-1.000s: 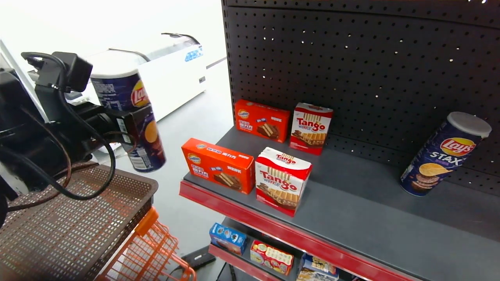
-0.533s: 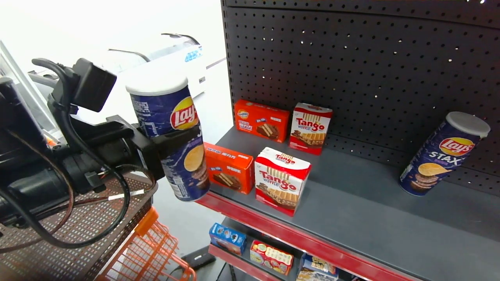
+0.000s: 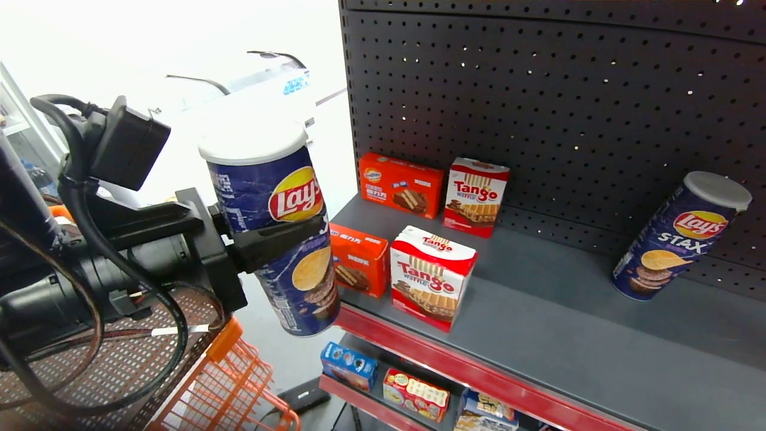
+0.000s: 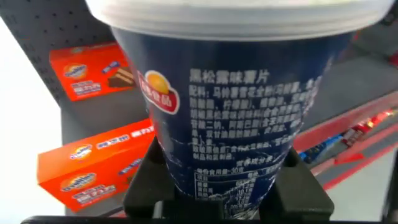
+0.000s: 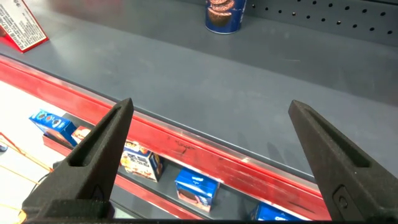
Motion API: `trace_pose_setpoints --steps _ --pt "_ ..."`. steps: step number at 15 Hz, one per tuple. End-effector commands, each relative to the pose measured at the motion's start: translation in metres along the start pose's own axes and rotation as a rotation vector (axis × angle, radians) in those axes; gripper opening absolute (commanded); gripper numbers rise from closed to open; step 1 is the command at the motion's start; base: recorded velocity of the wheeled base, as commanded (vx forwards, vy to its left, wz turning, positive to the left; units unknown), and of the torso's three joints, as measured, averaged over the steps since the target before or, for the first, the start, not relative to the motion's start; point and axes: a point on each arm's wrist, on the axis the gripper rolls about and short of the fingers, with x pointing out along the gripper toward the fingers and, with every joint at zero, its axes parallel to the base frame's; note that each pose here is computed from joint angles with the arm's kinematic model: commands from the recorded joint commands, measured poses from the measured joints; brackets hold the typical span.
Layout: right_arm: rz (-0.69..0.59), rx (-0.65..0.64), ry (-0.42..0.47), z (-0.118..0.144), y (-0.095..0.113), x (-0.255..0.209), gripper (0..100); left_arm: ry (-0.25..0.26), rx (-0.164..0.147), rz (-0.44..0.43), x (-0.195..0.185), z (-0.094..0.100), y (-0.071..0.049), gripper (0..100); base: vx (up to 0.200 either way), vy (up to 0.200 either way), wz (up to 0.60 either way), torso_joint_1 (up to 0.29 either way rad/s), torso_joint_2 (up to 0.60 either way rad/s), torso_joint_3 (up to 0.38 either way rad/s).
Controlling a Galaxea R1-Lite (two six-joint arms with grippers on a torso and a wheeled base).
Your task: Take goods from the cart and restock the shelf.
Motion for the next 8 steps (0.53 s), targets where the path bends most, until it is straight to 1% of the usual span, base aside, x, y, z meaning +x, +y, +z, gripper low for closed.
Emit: trace_pose_setpoints --steps 1,3,4,6,8 --pt "0.001 0.0 -0.001 0.0 0.0 0.0 100 -0.004 0.001 -0.036 -0.01 -0.002 -0.008 0 0.0 0.0 0.0 0.0 0.0 0.0" --pt "0.002 -0.001 -0.001 0.0 0.0 0.0 100 0.0 -0.002 -0.101 -0.026 -0.009 -0.018 0 0.0 0.0 0.0 0.0 0.0 0.0" --pt "0.002 -0.001 -0.001 0.0 0.0 0.0 100 -0.005 0.0 -0.11 -0.031 -0.01 -0.021 0 0.0 0.0 0.0 0.0 0.0 0.0" --pt "0.002 -0.001 -0.001 0.0 0.0 0.0 100 -0.02 0.008 -0.123 -0.034 -0.006 -0.023 0 0.0 0.0 0.0 0.0 0.0 0.0" --pt "0.002 -0.003 -0.001 0.0 0.0 0.0 100 -0.042 0.019 -0.172 -0.033 0.002 -0.024 0 0.0 0.0 0.0 0.0 0.0 0.0"
